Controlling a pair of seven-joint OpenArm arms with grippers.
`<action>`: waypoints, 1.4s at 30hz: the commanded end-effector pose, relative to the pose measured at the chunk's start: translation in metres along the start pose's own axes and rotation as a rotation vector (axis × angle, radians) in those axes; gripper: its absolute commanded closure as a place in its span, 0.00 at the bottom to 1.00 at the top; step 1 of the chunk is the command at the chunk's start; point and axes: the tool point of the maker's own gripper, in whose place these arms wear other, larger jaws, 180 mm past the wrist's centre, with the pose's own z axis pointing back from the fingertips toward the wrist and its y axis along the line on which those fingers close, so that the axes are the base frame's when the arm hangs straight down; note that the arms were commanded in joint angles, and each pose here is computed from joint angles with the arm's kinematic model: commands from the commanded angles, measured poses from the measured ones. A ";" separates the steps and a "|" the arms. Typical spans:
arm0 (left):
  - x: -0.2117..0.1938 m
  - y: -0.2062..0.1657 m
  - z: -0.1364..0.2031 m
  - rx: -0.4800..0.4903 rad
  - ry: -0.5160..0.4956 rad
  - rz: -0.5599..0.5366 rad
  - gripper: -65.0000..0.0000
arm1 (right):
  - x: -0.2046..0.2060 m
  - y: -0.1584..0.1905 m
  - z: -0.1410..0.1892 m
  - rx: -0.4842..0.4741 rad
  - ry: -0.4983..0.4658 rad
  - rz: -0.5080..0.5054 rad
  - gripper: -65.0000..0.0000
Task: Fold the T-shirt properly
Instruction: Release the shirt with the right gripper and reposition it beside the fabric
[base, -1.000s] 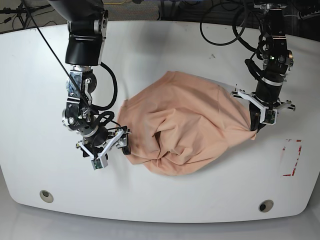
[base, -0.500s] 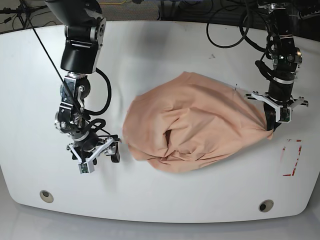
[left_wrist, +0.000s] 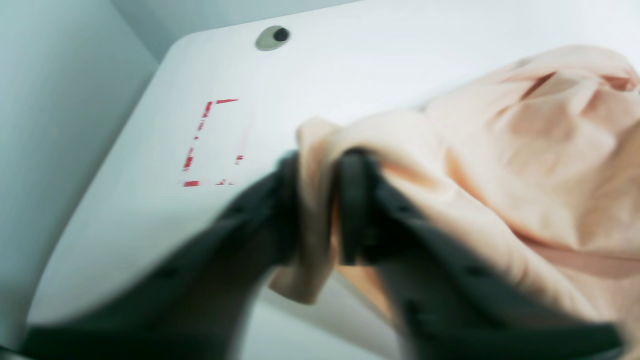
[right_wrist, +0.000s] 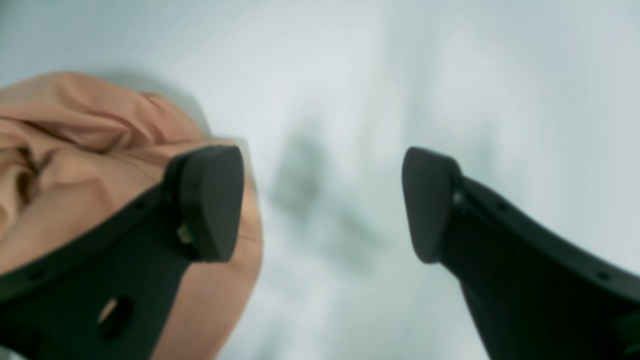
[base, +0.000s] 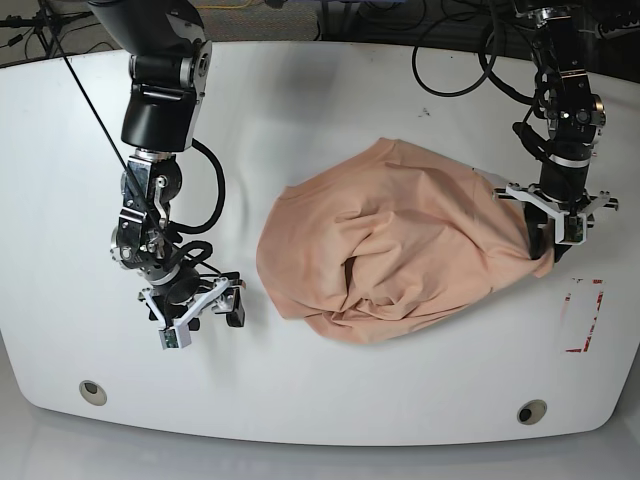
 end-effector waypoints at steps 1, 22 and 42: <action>0.013 0.001 -0.002 0.002 -0.025 -0.011 0.64 | 0.029 0.000 0.001 0.010 -0.070 0.012 0.27; 0.029 -0.006 0.010 -0.016 -0.059 -0.036 0.72 | -0.021 -0.002 0.004 0.005 0.020 -0.007 0.32; 0.006 0.001 0.013 0.001 0.010 -0.028 0.49 | -0.056 0.035 -0.012 0.094 -0.012 -0.038 0.35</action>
